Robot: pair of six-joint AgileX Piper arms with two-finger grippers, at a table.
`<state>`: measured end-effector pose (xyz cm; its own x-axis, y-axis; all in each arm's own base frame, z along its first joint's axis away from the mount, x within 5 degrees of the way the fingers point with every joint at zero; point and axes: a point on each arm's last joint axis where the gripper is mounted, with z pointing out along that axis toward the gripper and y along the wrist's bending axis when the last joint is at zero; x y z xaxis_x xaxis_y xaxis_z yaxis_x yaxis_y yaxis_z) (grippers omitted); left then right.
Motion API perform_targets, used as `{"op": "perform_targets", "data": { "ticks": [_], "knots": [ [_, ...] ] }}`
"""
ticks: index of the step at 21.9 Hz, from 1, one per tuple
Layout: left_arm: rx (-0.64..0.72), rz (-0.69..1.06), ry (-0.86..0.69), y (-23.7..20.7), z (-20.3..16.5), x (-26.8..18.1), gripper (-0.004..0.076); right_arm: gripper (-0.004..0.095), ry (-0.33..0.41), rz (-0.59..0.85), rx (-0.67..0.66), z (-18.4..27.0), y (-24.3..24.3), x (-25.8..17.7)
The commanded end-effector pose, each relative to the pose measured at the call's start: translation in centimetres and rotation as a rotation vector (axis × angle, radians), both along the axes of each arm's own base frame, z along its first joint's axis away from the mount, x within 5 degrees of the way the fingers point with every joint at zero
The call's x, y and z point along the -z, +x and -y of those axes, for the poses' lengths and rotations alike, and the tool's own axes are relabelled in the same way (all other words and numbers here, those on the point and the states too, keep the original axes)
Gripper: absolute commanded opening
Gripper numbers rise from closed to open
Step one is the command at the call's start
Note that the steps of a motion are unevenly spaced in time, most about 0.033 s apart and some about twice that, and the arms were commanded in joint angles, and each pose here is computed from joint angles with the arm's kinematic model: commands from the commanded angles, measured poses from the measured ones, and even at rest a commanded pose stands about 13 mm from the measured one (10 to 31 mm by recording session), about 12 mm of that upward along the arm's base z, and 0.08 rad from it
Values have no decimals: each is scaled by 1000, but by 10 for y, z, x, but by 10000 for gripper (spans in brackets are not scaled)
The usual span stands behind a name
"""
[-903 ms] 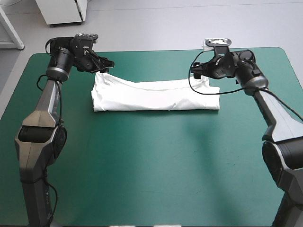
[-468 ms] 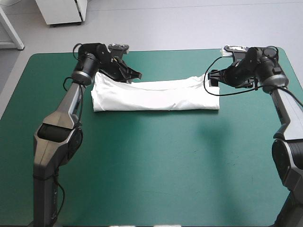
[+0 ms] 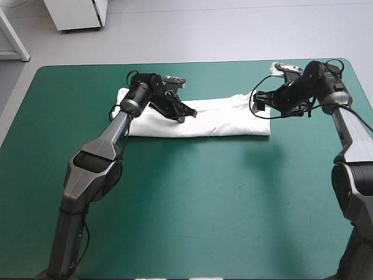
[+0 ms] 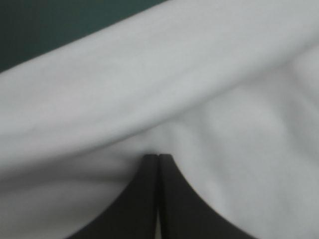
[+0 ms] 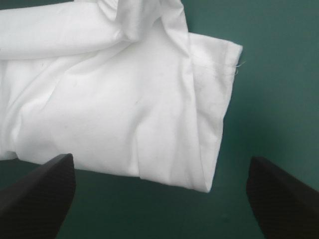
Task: Fold the cloth
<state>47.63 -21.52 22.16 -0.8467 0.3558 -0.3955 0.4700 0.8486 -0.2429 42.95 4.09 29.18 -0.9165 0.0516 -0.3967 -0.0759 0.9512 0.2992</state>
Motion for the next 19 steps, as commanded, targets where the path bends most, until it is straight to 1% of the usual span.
{"op": "perform_targets", "data": {
  "ticks": [1, 6, 7, 8, 11, 12, 13, 15, 16, 18, 19],
  "knots": [
    [8, 46, -54, -7, 8, -27, -9, 853, 34, 78, 13, 2, 4, -13],
    [8, 46, -54, -7, 8, -27, -9, 853, 39, 39, 27, 1, 18, 16],
    [8, 46, -54, -7, 8, -27, -9, 853, 59, 17, 32, 0, 23, 27],
    [8, 46, -54, -7, 8, -27, -9, 853, 67, 13, 32, -1, 24, 30],
    [10, 41, -51, -7, 8, -26, -9, 852, 132, -18, 27, -6, 30, 47],
    [10, 41, -51, -7, 8, -26, -9, 841, 142, -18, 23, -7, 31, 48],
    [10, 41, -50, -7, 8, -26, -9, 785, 163, -18, 25, -10, 31, 48],
    [7, 49, -53, -7, 8, -27, -9, 609, 189, -6, 28, -12, 32, 46],
    [6, 50, -53, -6, 8, -27, -9, 454, 204, 7, 18, -14, 33, 45],
    [4, 49, -54, -6, 8, -27, -9, 163, 209, 32, 4, -18, 34, 44],
    [4, 48, -56, -7, 8, -27, -9, 51, 216, 40, 10, -18, 35, 44]
  ]
}}
